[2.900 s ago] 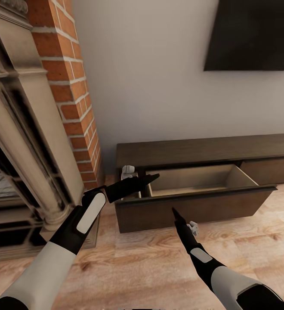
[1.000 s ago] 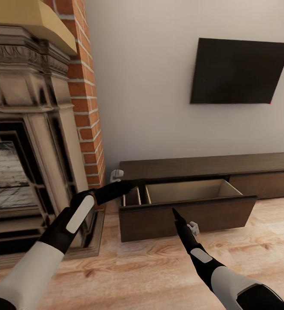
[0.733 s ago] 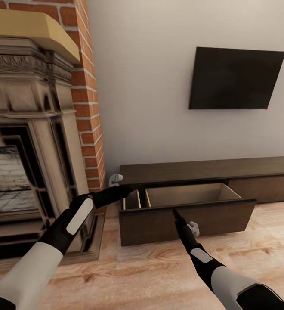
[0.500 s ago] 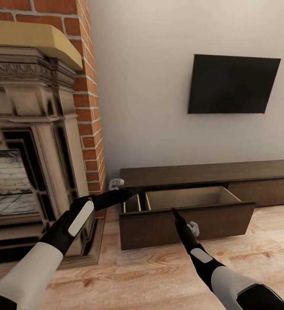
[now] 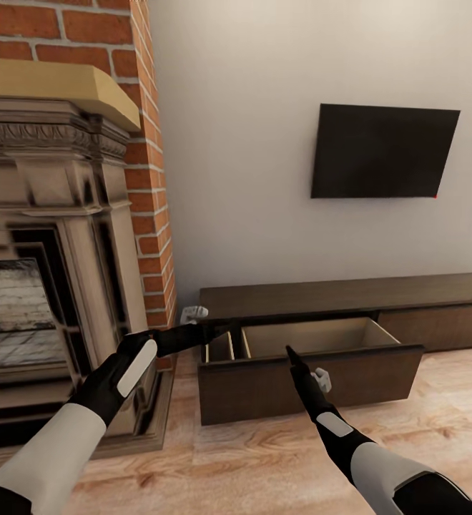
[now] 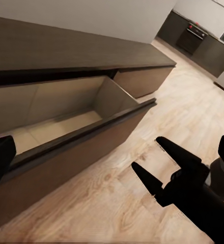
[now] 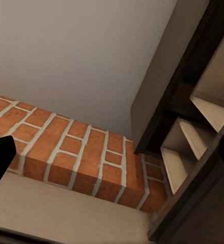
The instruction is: Place each of the two pumpkins and all three candles from the living room inside a cabinet in the living room (use any cabinet), then make sure every cabinet is closed, and position the cauldron so it is next to a table in the living room.
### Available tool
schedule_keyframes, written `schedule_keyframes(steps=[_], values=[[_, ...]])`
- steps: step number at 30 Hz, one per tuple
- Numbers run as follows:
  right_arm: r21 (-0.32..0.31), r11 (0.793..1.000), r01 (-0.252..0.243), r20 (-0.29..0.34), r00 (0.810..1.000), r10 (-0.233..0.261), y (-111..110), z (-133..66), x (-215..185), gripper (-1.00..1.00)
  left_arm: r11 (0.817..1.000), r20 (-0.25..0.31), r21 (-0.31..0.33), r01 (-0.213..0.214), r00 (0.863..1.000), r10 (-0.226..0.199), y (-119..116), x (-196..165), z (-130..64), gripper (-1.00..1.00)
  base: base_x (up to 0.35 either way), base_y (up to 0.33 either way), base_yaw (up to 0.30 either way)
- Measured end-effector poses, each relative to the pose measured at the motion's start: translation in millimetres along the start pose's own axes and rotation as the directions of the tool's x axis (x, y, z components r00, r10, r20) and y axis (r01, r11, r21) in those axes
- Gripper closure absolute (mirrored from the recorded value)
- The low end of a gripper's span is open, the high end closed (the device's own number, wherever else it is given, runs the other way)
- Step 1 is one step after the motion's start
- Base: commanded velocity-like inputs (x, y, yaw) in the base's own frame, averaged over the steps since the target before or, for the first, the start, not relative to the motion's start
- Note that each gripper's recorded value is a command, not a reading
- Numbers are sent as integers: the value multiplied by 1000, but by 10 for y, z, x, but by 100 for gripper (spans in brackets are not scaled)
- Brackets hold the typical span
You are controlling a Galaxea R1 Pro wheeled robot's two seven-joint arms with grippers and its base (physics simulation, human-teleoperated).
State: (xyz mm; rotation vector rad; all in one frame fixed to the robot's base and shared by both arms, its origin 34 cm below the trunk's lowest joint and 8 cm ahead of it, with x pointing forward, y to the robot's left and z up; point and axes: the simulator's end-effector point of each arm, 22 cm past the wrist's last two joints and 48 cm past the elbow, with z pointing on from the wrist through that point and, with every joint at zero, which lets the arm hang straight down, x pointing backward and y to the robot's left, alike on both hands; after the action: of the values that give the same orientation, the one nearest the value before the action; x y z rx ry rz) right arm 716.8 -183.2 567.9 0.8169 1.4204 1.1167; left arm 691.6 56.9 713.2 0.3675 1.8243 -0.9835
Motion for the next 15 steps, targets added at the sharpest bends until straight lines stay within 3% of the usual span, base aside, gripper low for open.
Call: schedule_keyframes(steps=[5,12,15], values=[[0,1000,1,-1,1000,-1,103,34,-38,-100,1000,-18,-19,-15,1000,15,23,-53,3,-100,0,0,0],[2,1000,0,-3,1000,0,243,80,-78,-100,995,-60,-55,-80,995,77,45,-114,19,-100,0,0,0],[31,999,38,-36,999,-37,234,94,-40,-100,994,-46,-58,-97,994,95,32,-210,20,-100,0,0,0]])
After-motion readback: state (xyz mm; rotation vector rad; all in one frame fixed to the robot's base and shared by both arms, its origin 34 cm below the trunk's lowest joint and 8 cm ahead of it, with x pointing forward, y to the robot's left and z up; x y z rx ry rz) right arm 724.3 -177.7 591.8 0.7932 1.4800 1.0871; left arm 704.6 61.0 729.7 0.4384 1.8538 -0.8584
